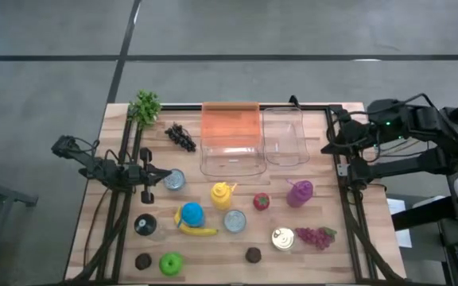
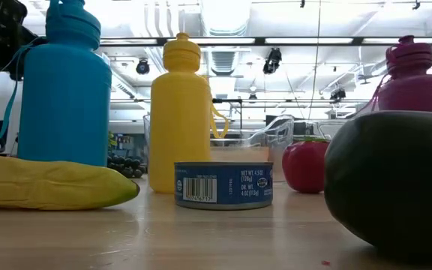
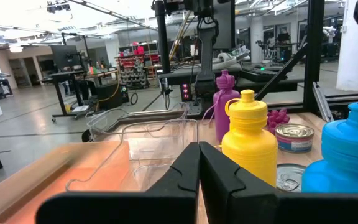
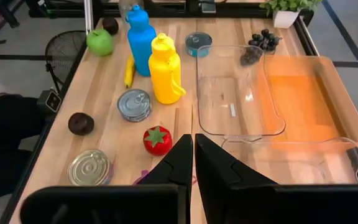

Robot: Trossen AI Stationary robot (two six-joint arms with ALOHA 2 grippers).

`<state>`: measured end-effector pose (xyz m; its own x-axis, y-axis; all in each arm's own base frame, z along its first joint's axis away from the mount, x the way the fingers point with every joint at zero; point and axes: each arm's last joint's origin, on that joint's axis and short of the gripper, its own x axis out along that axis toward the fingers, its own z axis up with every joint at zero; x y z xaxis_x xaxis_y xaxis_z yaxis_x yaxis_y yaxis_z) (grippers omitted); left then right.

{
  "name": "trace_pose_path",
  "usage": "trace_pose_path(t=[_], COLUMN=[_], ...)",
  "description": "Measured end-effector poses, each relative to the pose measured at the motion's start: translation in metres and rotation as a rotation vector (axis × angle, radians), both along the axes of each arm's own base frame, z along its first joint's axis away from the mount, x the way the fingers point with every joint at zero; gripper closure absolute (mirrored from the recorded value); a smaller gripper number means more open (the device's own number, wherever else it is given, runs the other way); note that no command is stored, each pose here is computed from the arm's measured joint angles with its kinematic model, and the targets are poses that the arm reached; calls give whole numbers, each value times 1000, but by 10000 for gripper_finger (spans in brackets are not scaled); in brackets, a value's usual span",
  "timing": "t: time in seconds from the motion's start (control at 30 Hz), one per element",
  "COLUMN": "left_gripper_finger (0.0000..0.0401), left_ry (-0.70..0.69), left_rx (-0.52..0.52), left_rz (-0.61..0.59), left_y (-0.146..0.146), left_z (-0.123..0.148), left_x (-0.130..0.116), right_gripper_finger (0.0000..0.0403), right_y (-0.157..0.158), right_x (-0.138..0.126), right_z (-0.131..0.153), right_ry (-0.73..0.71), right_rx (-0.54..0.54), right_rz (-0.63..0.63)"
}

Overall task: Pick & Place Food Item
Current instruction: Put the purple water bottle into the right transparent bin

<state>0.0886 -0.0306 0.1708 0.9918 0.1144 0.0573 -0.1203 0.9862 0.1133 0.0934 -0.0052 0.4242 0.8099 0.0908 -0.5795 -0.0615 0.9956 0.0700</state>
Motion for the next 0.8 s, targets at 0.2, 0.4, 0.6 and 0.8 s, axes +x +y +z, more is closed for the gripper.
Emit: trace_pose_path(t=[0.2,0.4,0.6,0.8], left_gripper_finger=[391,391,391,391], left_ry=[0,0,-5,-8], left_rx=[0,0,-3,-5], left_rz=[0,0,0,0], left_y=[0,0,0,0], left_z=[0,0,1,2], left_x=[0,0,0,0], right_gripper_finger=[390,390,390,390], right_y=[0,-2,-4,-6], right_x=[4,18,37,58], right_z=[-1,-4,-10,-19], right_ry=[9,47,109,186], right_rx=[21,50,72,112], right_rz=[-12,-31,-46,-76])
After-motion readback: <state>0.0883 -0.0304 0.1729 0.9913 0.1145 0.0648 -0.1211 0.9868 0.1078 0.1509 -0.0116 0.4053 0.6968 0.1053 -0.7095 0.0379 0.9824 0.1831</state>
